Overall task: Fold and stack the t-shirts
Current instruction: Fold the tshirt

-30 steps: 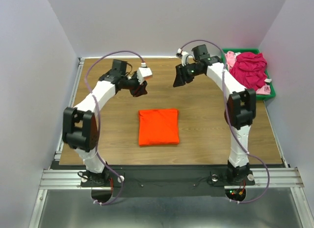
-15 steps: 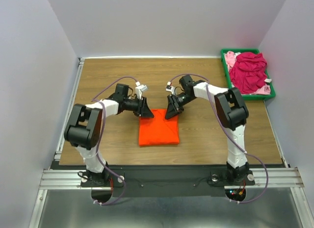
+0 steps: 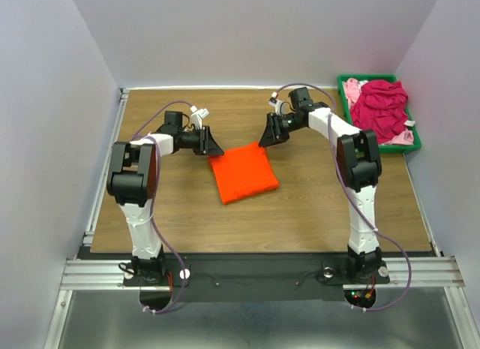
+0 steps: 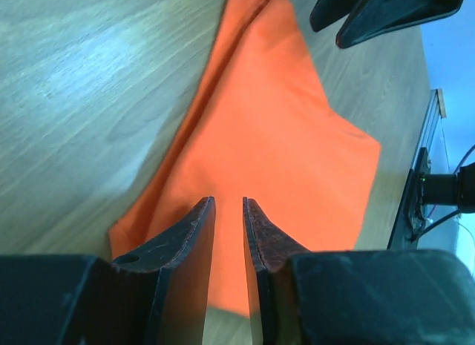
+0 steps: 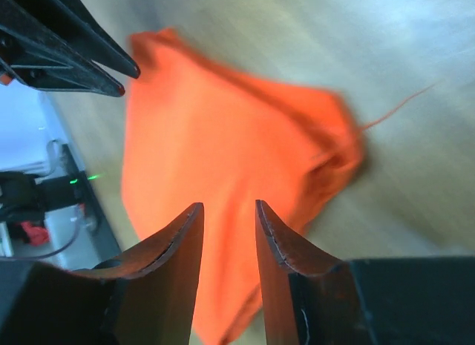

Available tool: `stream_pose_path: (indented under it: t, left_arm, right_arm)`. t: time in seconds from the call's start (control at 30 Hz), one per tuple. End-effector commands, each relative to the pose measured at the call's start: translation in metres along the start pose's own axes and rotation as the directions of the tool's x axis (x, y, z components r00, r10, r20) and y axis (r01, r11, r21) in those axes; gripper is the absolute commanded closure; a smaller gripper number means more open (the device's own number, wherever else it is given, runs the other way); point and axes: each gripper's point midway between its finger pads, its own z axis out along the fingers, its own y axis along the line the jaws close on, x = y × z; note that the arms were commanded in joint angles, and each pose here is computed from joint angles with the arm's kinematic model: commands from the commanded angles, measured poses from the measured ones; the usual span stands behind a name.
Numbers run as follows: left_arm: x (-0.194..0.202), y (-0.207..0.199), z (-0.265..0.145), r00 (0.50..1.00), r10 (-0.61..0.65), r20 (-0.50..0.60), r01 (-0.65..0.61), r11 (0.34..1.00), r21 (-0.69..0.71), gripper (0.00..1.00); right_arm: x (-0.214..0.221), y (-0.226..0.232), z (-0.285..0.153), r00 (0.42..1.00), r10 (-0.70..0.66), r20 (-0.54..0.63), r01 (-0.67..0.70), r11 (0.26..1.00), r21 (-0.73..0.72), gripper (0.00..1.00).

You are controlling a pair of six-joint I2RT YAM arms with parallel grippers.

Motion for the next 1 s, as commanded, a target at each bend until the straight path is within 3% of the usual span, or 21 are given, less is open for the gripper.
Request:
stream_pose_path:
  t: [0.0, 0.17, 0.27, 0.4, 0.5, 0.57, 0.63, 0.77, 0.97]
  left_arm:
    - [-0.018, -0.083, -0.027, 0.986, 0.161, 0.050, -0.165, 0.982, 0.095, 0.66]
    - [0.044, -0.137, -0.014, 0.986, 0.168, -0.005, -0.164, 0.965, 0.204, 0.66]
    - [0.071, -0.150, 0.001, 0.993, 0.114, -0.035, -0.102, 0.964, 0.244, 0.63]
    - [0.095, -0.121, 0.017, 0.992, 0.014, -0.129, 0.010, 0.982, 0.189, 0.61]
    - [0.126, -0.063, 0.027, 0.965, -0.105, -0.240, 0.126, 0.989, 0.073, 0.61]
    - [0.128, -0.038, 0.025, 0.959, -0.153, -0.241, 0.164, 0.986, 0.029, 0.62]
    - [0.128, -0.007, 0.016, 0.947, -0.222, -0.233, 0.222, 0.975, -0.026, 0.63]
    - [0.084, 0.014, 0.006, 0.974, -0.098, -0.202, 0.089, 0.995, -0.052, 0.64]
    - [0.069, -0.056, -0.019, 0.982, 0.056, -0.181, -0.033, 0.992, 0.123, 0.62]
  right_arm:
    - [-0.004, 0.071, -0.035, 0.997, -0.062, 0.047, 0.067, 0.993, -0.099, 0.60]
    - [0.054, 0.120, -0.031, 0.998, -0.037, -0.059, 0.022, 0.974, -0.226, 0.60]
    - [0.089, 0.114, -0.010, 0.990, -0.007, -0.142, -0.027, 0.971, -0.237, 0.59]
    - [0.115, 0.075, 0.013, 0.978, 0.040, -0.207, -0.081, 0.978, -0.190, 0.59]
    - [0.136, 0.047, 0.026, 0.966, 0.064, -0.249, -0.103, 0.984, -0.147, 0.60]
    - [0.147, 0.033, 0.034, 0.960, 0.074, -0.272, -0.112, 0.986, -0.126, 0.60]
    - [0.145, 0.028, 0.038, 0.962, 0.077, -0.263, -0.113, 0.986, -0.123, 0.60]
    - [0.106, 0.043, 0.039, 0.982, 0.061, -0.179, -0.089, 0.984, -0.154, 0.60]
    - [0.063, 0.096, 0.007, 0.997, -0.016, -0.079, -0.001, 0.976, -0.216, 0.58]
